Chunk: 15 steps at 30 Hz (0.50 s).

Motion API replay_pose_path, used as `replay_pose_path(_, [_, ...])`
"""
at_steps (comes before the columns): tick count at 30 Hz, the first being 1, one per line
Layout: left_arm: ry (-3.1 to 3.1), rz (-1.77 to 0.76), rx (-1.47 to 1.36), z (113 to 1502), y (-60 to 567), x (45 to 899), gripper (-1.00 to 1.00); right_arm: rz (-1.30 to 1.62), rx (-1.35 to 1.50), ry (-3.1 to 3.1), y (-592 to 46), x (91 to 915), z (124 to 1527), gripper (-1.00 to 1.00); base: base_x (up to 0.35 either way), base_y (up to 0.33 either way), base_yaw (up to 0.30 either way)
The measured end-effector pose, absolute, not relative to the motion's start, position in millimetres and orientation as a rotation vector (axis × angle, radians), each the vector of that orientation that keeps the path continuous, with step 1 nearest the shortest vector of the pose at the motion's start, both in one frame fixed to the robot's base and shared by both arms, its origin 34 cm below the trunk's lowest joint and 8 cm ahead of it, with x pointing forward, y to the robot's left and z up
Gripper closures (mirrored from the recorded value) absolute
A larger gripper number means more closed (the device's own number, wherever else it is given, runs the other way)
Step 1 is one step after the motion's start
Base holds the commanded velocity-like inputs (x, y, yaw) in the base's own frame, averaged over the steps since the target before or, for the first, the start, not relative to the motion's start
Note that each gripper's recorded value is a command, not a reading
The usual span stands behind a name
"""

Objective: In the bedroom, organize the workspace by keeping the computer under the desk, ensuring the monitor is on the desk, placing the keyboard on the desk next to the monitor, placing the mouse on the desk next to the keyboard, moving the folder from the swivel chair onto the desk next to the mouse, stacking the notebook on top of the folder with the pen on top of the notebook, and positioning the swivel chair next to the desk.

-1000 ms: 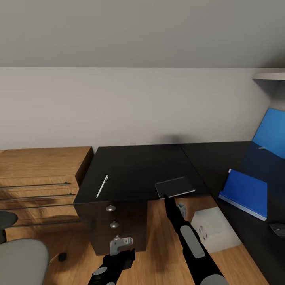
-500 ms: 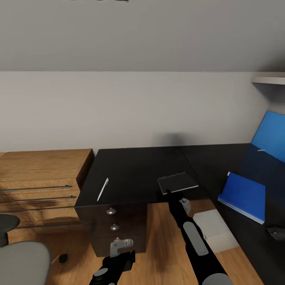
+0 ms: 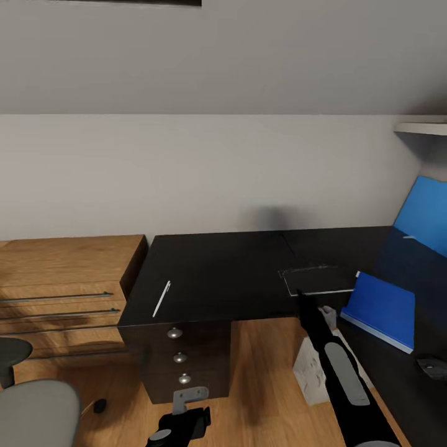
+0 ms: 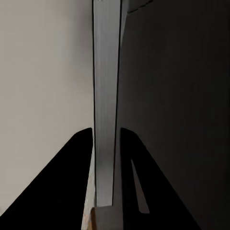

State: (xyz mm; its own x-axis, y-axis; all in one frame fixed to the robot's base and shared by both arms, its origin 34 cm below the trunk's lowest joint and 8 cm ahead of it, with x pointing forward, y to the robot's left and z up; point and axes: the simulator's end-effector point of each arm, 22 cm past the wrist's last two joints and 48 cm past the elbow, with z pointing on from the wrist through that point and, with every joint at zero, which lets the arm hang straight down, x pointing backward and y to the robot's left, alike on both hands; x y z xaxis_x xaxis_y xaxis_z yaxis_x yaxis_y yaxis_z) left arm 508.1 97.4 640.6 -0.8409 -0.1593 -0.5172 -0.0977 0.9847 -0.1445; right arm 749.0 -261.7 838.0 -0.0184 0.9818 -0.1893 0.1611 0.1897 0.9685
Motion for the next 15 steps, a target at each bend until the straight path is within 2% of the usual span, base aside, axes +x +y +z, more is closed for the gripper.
replay_pose_path(5, [2.579,-0.15,-0.181,639,98,507,-1.0,0.933,1.218,1.344,-317,747,849,1.0,0.0,-0.057,0.0])
replay_pose_path(15, [2.575,-0.143,-0.184,639,100,508,-1.0,0.887,1.278,1.269,-359,740,851,1.0,0.0,-0.208,0.0])
